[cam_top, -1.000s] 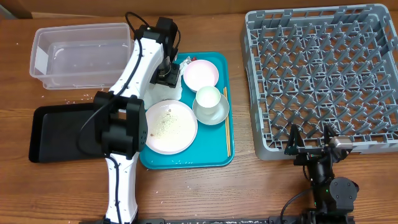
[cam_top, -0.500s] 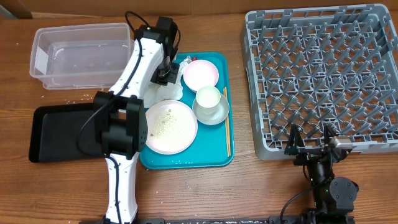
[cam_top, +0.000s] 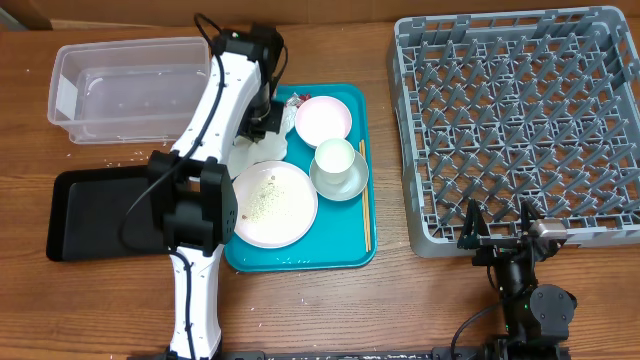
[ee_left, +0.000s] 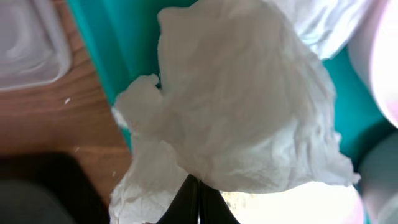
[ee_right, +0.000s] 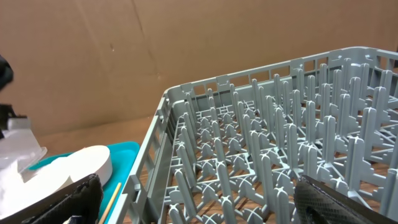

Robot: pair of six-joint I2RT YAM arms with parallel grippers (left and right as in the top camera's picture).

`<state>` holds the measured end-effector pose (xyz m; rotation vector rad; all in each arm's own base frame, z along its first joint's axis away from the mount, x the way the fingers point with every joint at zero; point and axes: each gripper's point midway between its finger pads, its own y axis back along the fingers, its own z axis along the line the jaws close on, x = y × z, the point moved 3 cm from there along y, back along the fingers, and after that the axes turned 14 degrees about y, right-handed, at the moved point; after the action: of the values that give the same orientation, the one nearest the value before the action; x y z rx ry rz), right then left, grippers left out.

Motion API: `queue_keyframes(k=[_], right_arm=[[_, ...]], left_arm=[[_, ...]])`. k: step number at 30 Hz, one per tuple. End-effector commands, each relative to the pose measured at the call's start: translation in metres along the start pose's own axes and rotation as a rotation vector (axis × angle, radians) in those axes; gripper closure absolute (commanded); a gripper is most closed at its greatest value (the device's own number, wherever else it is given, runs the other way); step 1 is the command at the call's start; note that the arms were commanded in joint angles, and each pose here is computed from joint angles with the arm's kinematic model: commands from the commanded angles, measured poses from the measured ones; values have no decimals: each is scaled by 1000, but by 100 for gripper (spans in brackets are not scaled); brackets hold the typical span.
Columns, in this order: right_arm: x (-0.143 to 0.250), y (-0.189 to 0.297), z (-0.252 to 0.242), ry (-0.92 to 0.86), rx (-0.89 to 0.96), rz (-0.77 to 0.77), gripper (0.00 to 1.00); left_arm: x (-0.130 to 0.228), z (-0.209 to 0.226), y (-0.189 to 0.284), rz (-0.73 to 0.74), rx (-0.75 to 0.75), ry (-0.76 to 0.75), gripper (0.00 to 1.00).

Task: Sort waste into correct bins and load items into the dishwasher
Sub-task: 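Grasp the crumpled white tissue with the left gripper and lift, then carry the tissue left and release it into the clear bin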

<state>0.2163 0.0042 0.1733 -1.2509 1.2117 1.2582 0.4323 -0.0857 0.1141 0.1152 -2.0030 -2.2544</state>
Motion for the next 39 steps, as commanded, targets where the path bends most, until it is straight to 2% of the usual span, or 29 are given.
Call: queue_keyframes(k=[1,7,12,17,21,28,32,36,37,39], right_arm=[[1,0,-1,5,7,-6,0],[1,0,-1,5,7,-6,0],[1,0,-1,5,7,-6,0],[1,0,-1,5,7,-6,0],[1,0,-1,5,7,-6,0],[1,0,-1,5,7,-6,0],[1,0,-1,5,7,-6,0],[1,0,-1,5,7,-6,0],[1,0,-1,5,7,-6,0],[2,0,-1,5,7,-6,0]], left_arm=[[-3,3,33,-58,20,66,96],[0,10,67,-89,35,97,96],[-18,28,106,-219,96,207,96],[-48,72,144,-403,139,331,96],[-76,123,154,-528,144,546,96],[-119,189,149,-659,235,883,96],[-126,209,126,-636,255,1038,96],[-125,215,100,-578,238,1105,96],[-127,215,93,-570,234,1107,93],[-131,214,79,-561,229,1107,77]])
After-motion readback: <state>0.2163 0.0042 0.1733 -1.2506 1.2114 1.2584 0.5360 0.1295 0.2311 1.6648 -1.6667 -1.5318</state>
